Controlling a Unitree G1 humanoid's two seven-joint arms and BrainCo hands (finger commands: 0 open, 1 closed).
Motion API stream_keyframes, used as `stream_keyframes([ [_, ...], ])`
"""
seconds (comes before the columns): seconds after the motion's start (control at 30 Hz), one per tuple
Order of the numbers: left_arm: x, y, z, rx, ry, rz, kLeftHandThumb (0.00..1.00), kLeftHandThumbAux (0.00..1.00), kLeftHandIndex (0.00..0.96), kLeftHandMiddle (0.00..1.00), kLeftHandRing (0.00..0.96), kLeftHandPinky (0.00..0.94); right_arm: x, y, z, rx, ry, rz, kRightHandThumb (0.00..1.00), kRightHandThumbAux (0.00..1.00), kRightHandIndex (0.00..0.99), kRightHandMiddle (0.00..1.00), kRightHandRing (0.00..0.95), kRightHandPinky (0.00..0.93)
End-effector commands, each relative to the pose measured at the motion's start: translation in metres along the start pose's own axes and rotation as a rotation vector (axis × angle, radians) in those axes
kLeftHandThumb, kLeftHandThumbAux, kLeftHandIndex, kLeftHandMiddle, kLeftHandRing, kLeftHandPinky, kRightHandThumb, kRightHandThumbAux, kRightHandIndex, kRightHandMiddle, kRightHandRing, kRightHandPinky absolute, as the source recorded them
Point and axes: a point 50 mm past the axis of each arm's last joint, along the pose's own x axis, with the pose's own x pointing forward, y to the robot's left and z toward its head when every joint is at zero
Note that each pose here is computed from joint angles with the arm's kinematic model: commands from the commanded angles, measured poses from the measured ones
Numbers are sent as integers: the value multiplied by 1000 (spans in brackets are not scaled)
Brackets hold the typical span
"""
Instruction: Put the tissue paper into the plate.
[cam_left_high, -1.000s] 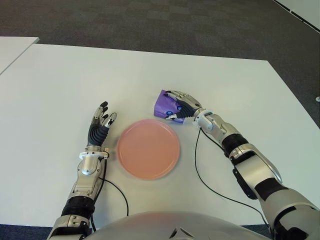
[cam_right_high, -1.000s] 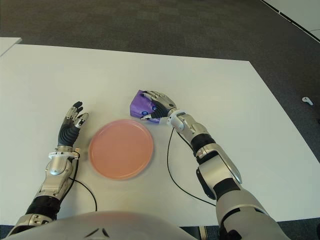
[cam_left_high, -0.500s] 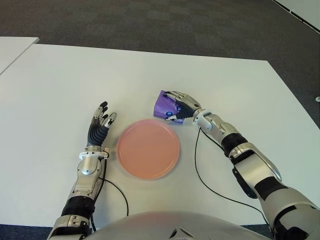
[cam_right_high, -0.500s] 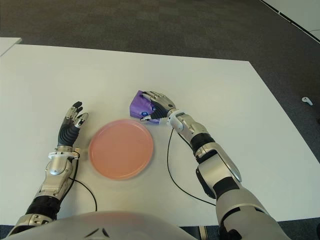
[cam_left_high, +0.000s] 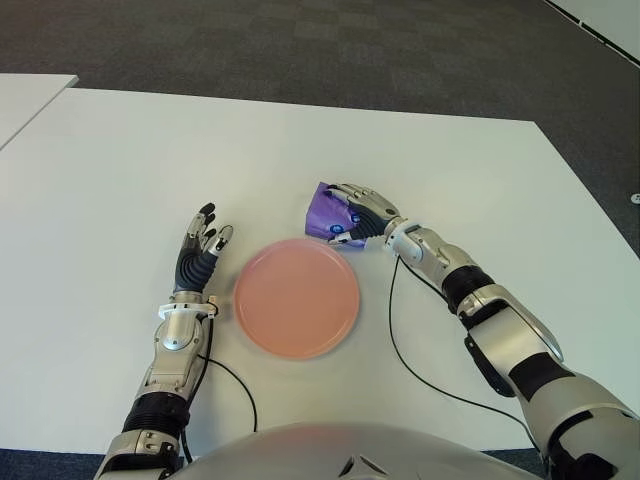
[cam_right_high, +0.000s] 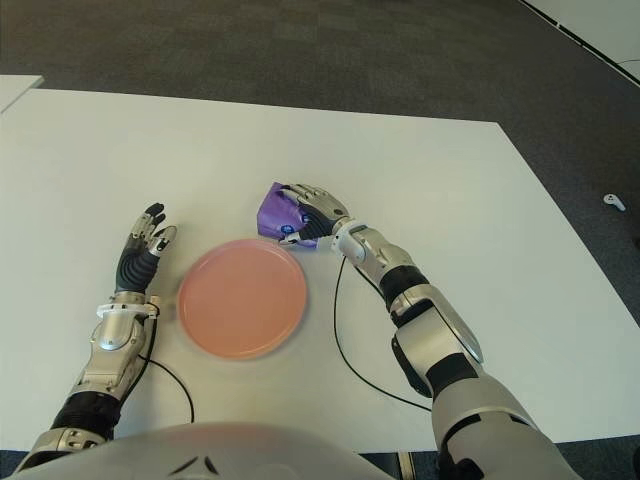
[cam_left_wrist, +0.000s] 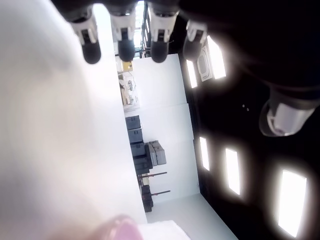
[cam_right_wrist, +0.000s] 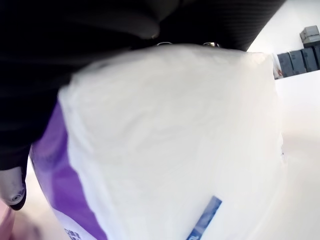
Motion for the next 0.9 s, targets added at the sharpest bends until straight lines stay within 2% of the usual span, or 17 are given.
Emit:
stream_keyframes([
  [0.03,-30,0,-28,23,158,-2,0,383,0,0,0,0,-19,76,11,-40,55,195,39,529,0,15,0,0],
  [0.13,-29,-1,-28,21,164,-1,0,379,0,0,0,0,-24,91,11,-118,79,192,60,543,0,26,0,0],
  [0.23,-29,-1,-27,17,167,2,0,378,0,0,0,0,-26,95,11,-162,80,177,76,549,0,37,5,0],
  [0.5,-27,-4,-23,-2,157,22,0,390,0,0,0,0,-26,92,8,-224,88,138,109,536,0,55,18,0],
  [0.9,-31,-1,-20,25,151,13,0,376,0,0,0,0,-26,91,4,-169,130,153,112,515,0,39,1,0],
])
